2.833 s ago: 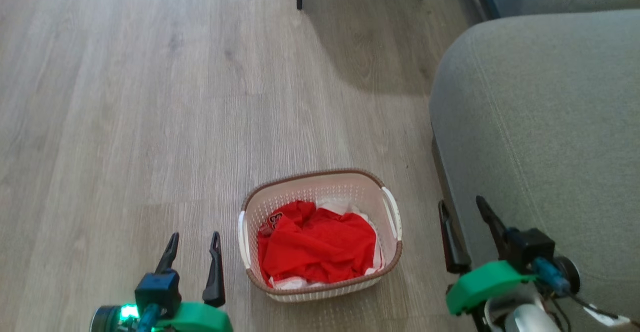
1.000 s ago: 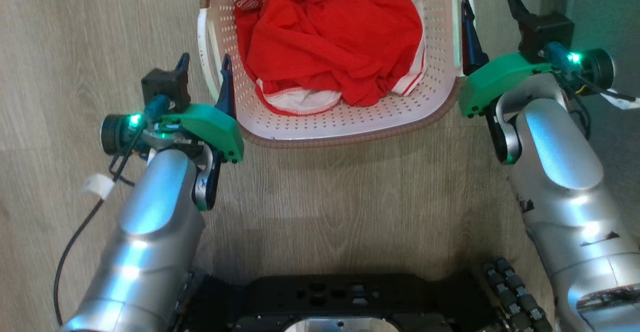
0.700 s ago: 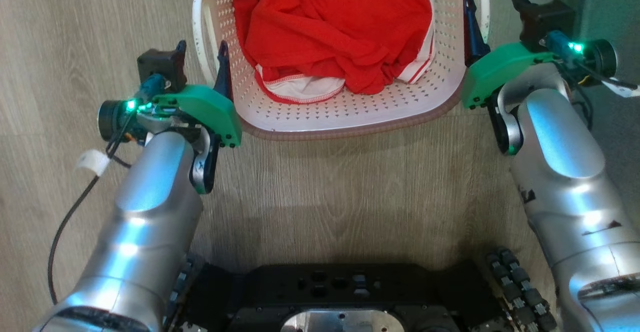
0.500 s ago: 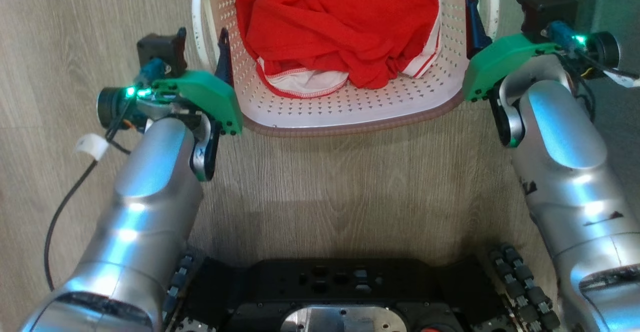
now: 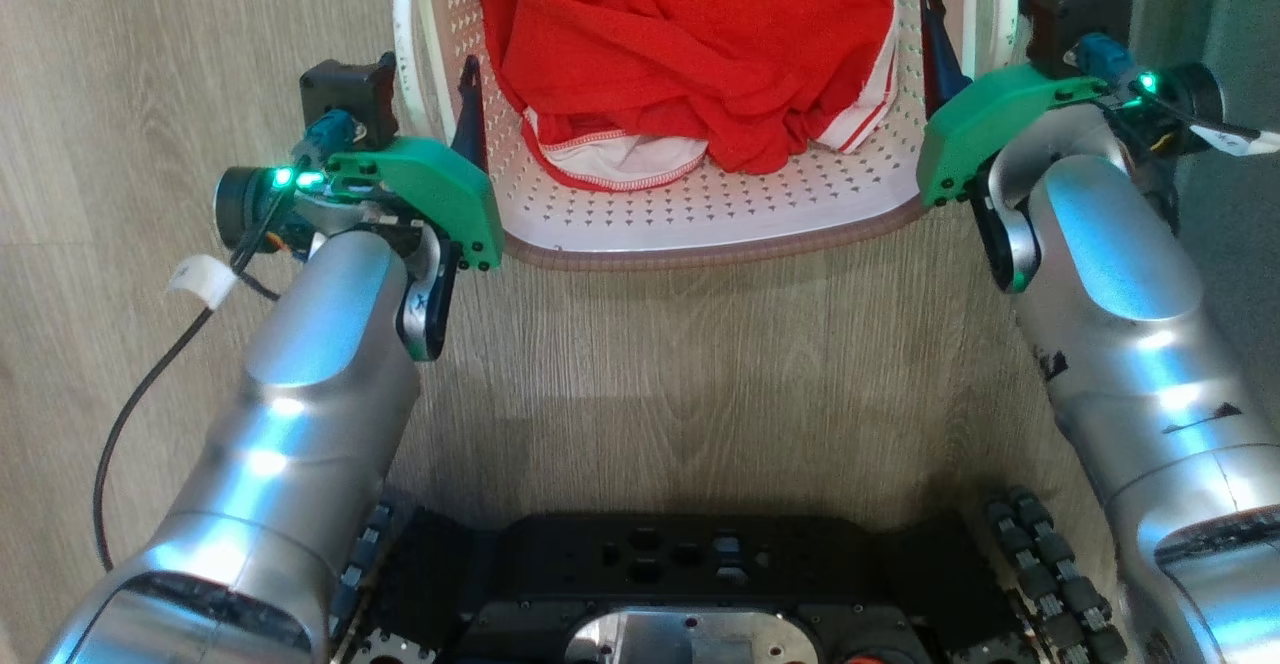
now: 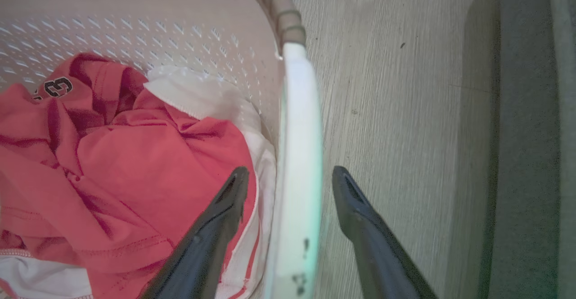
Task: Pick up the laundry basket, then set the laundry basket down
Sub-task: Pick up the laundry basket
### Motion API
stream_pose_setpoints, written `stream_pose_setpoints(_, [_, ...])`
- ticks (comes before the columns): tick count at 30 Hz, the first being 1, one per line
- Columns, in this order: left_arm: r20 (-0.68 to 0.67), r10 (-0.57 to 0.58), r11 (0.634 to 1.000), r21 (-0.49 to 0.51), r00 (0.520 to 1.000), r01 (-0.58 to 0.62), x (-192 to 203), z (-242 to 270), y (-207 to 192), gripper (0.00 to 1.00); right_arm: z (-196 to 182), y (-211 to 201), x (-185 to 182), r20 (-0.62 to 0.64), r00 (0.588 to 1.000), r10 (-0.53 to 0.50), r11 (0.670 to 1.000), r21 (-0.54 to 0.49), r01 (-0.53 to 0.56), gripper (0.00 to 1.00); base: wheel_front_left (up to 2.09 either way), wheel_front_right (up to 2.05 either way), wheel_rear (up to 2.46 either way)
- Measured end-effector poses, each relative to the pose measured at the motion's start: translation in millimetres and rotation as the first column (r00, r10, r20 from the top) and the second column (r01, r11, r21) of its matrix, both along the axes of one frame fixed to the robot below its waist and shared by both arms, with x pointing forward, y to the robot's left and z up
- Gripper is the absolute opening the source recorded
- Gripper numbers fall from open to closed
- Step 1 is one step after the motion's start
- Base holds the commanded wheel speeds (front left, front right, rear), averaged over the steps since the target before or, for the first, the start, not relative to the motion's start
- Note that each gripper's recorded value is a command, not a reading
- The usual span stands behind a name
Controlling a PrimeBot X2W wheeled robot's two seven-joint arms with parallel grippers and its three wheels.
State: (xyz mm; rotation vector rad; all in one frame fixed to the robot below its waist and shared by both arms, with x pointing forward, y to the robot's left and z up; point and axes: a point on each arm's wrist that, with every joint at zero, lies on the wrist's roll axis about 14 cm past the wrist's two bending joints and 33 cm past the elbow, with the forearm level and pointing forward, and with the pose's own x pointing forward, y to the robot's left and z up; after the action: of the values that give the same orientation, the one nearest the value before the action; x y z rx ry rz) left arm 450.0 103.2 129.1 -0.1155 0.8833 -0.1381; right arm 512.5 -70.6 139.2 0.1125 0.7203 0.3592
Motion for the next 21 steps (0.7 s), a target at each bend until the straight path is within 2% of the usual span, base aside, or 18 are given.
stream_pose_setpoints(1, [0.000, 0.000, 1.000, -0.002, 1.000, 0.000, 0.0, 0.4, -0.7, 0.93, -1.0, 0.5, -1.8, -0.006, 1.000, 0.004, 1.000, -0.001, -0.004, 0.82, 0.00, 0.00, 0.00])
stream_pose_setpoints(3, [-0.003, -0.001, 1.000, 0.001, 1.000, 0.001, -0.6, 0.1, -0.9, 0.74, -3.6, 1.1, -5.6, -0.023, 1.000, 0.005, 1.000, 0.001, -0.005, 0.68, 0.00, 0.00, 0.00])
stream_pose_setpoints(4, [-0.005, 0.000, 1.000, 0.002, 1.000, 0.000, -1.1, -0.3, -0.9, 0.64, -4.0, 1.3, -6.0, -0.026, 1.000, 0.005, 1.000, 0.002, -0.005, 0.55, 0.00, 0.00, 0.00])
stream_pose_setpoints(5, [-0.007, -0.004, 1.000, 0.003, 1.000, 0.004, -1.2, -0.5, -1.4, 0.49, -3.8, 1.7, -5.3, -0.026, 1.000, 0.006, 1.000, 0.003, -0.005, 0.49, 0.00, 0.00, 0.00])
stream_pose_setpoints(7, [-0.005, -0.018, 1.000, 0.004, 1.000, 0.018, 0.3, -0.3, -3.5, 0.38, -2.9, 2.1, -2.2, -0.024, 1.000, 0.004, 1.000, 0.004, -0.004, 0.42, 0.00, 0.00, 0.00])
stream_pose_setpoints(8, [-0.003, -0.022, 1.000, 0.005, 1.000, 0.022, 0.9, -0.1, -4.1, 0.27, -2.6, 2.3, -1.1, -0.024, 1.000, 0.004, 1.000, 0.005, -0.004, 0.37, 0.00, 0.00, 0.00])
stream_pose_setpoints(9, [-0.004, -0.025, 1.000, 0.005, 1.000, 0.025, 0.6, -0.2, -4.7, 0.06, -2.5, 2.7, -0.5, -0.024, 1.000, 0.007, 1.000, 0.005, -0.007, 0.28, 0.00, 0.00, 0.00])
stream_pose_setpoints(10, [-0.004, -0.029, 1.000, 0.004, 1.000, 0.029, 0.3, 0.1, -5.8, 0.00, -2.0, 3.4, 0.1, -0.023, 1.000, 0.010, 1.000, 0.005, -0.010, 0.15, 0.00, 0.00, 0.00])
stream_pose_setpoints(11, [-0.004, -0.021, 1.000, 0.001, 1.000, 0.021, 0.4, 0.5, -6.0, 0.00, -1.9, 4.4, -0.7, -0.026, 1.000, 0.014, 1.000, 0.006, -0.014, 0.00, 0.00, 0.00, 0.00])
stream_pose_setpoints(21, [0.000, -0.029, 1.000, 0.009, 1.000, 0.029, 0.4, 7.6, -7.3, 0.00, 1.5, 3.7, -8.3, -0.059, 0.998, 0.002, 1.000, 0.015, -0.001, 0.00, 0.00, 0.00, 0.00])
